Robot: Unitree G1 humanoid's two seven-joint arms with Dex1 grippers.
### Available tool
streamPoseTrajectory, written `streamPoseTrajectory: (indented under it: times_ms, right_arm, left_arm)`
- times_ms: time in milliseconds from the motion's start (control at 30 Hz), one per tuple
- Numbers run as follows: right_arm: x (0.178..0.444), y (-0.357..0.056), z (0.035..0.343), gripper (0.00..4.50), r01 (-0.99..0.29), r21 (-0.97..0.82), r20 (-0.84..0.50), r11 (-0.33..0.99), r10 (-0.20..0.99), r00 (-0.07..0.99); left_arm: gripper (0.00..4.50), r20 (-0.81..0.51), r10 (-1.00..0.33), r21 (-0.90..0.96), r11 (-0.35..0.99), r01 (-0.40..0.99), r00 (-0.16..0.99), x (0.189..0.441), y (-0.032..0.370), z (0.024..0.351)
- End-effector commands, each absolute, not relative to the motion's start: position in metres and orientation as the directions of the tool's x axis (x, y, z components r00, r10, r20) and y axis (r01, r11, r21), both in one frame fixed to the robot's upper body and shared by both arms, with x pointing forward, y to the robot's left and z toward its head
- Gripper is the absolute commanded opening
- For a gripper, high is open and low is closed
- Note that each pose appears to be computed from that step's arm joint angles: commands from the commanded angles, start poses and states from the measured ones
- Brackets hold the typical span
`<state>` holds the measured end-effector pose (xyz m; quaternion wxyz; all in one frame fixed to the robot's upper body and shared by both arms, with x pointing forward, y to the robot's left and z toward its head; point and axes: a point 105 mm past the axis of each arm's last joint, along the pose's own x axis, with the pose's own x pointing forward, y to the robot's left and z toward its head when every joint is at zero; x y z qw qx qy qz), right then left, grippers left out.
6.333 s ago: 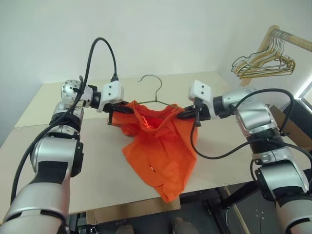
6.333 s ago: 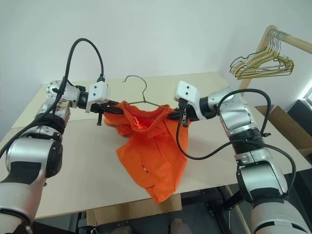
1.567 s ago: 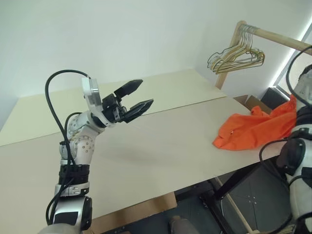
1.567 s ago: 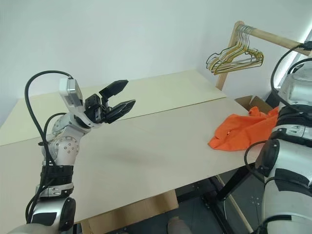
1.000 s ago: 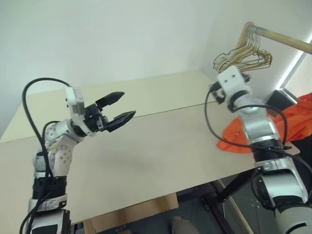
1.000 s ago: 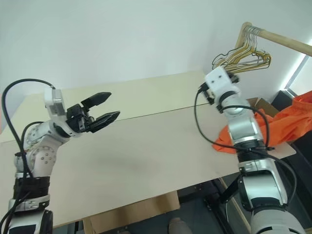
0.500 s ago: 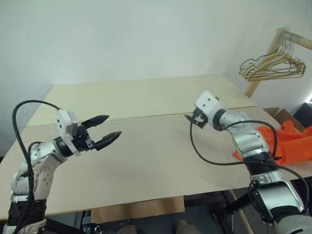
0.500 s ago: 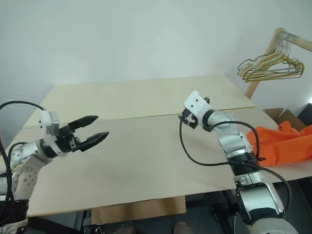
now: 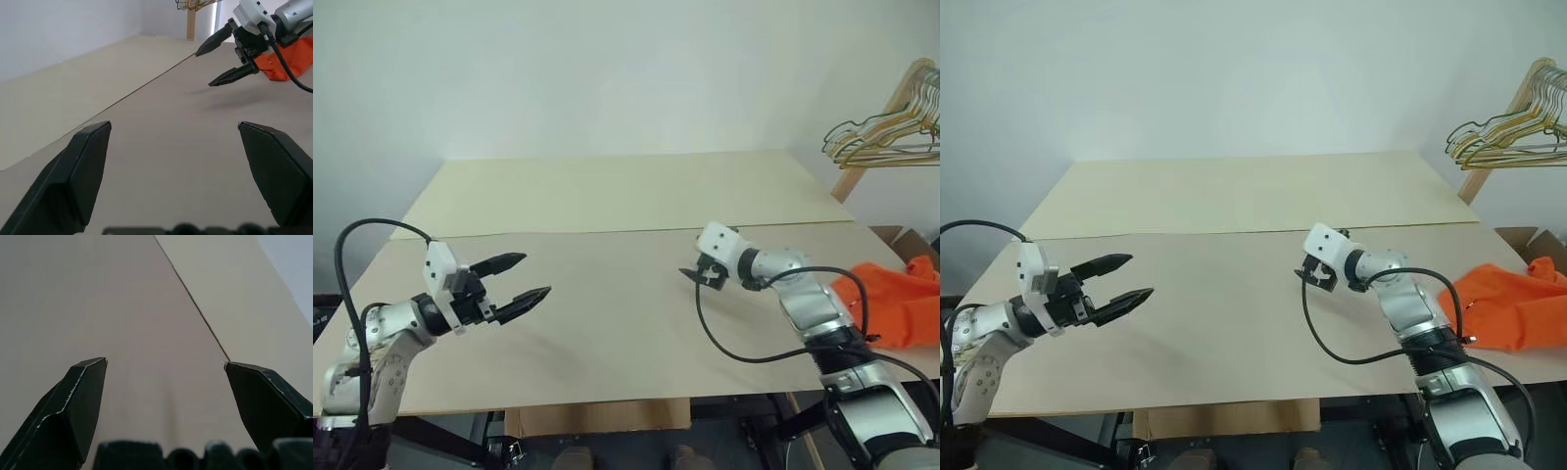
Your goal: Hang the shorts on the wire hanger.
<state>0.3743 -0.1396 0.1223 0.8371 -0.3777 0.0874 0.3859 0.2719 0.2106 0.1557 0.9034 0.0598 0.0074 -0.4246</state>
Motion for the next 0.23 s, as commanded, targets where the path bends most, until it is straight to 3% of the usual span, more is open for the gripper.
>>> streamPoseTrajectory:
  times_ms: [33, 233]
  right_arm:
    - [0.366, -0.129, 0.136, 4.48, -0.728, -0.595, -0.418, 0.341, 0.643, 0.642]
    - [0.361, -0.126, 0.133, 4.48, -0.752, -0.594, -0.443, 0.285, 0.665, 0.602]
  left_arm:
    - [4.50, -0.071, -0.769, 0.167, 0.619, 0.767, 0.636, 0.270, 0.211, 0.163]
    - [4.50, -0.166, -0.760, 0.158, 0.608, 0.778, 0.628, 0.261, 0.214, 0.142]
